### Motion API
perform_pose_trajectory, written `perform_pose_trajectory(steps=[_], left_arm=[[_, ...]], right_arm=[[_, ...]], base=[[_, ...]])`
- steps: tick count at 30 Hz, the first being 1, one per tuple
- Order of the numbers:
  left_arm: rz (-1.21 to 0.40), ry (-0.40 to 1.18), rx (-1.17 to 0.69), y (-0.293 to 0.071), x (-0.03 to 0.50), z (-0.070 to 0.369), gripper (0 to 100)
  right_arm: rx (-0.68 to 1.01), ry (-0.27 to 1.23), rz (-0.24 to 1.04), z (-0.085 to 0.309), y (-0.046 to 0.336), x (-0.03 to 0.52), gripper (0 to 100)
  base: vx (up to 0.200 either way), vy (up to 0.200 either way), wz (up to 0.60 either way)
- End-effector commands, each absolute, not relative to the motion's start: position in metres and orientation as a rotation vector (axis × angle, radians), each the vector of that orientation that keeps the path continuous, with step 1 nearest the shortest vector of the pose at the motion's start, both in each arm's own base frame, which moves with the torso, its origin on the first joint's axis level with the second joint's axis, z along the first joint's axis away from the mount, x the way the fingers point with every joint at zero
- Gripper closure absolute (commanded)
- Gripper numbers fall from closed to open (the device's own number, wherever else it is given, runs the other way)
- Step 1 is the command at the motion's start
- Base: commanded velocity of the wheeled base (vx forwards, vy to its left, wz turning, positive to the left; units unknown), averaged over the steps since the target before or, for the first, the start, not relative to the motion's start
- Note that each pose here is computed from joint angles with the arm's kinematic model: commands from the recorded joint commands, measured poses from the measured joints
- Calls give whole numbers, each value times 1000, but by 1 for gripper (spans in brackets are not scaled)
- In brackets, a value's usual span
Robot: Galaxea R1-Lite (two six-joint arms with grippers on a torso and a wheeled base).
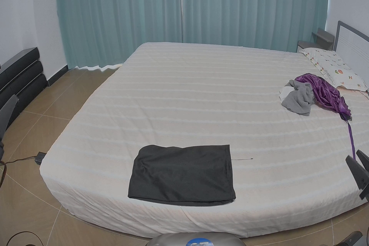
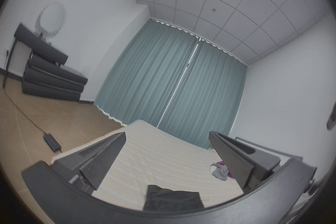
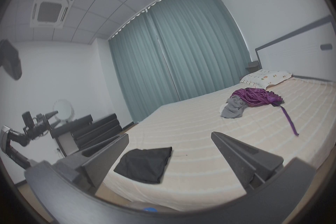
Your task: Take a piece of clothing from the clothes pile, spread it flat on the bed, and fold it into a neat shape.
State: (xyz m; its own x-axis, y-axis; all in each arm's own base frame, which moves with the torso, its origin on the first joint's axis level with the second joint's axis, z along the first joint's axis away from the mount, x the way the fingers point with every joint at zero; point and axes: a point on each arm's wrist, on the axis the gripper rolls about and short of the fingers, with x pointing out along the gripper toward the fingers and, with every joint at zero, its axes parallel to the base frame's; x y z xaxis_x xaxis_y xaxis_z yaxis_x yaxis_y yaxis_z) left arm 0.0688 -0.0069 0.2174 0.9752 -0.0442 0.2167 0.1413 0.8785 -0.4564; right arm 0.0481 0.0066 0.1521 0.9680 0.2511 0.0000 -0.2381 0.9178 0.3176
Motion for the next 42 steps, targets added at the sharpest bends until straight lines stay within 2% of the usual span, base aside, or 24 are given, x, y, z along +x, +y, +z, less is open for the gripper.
perform_pose_trajectory(steps=[1, 3, 6, 11, 15, 16, 19, 23, 25, 30, 36, 42], left_arm=[[23, -419, -184, 7, -39, 178, 0], [81, -418, -87, 7, -45, 170, 0], [139, -442, -37, 4, -51, 166, 0], [154, -448, 43, 3, -51, 152, 0], [182, -450, 43, 4, -42, 139, 0], [180, -450, 48, 4, -34, 123, 0], [179, -441, 34, 4, -33, 120, 0], [157, -329, -13, 4, -29, 109, 0], [147, -217, -26, 3, -25, 97, 0], [121, -77, -42, 3, -23, 83, 0], [-10, -67, -70, 0, -23, 82, 0], [7, -22, -25, 0, -23, 78, 0]], right_arm=[[24, -114, 246, 140, 5, -53, 0], [18, -116, 212, 137, 5, -55, 0], [1, -113, 134, 133, 3, -52, 0], [1, -167, 42, 130, 1, -46, 0], [3, -215, 11, 116, 0, -34, 0], [-2, -255, 9, 101, 0, -26, 0], [12, -274, 17, 103, 0, -27, 0], [8, -193, 13, 95, 0, -25, 0], [7, -78, 2, 84, 0, -23, 0], [5, -2, 6, 76, 0, -23, 0], [-9, 14, 11, 75, 0, -23, 0], [-1, 12, 8, 75, 0, -23, 0]], base=[[0, 0, 0], [0, 0, 0], [0, 0, 0], [0, 0, 0], [0, 0, 0], [0, 0, 0], [0, 0, 0], [0, 0, 0], [0, 0, 0], [0, 0, 0], [0, 0, 0], [0, 0, 0]])
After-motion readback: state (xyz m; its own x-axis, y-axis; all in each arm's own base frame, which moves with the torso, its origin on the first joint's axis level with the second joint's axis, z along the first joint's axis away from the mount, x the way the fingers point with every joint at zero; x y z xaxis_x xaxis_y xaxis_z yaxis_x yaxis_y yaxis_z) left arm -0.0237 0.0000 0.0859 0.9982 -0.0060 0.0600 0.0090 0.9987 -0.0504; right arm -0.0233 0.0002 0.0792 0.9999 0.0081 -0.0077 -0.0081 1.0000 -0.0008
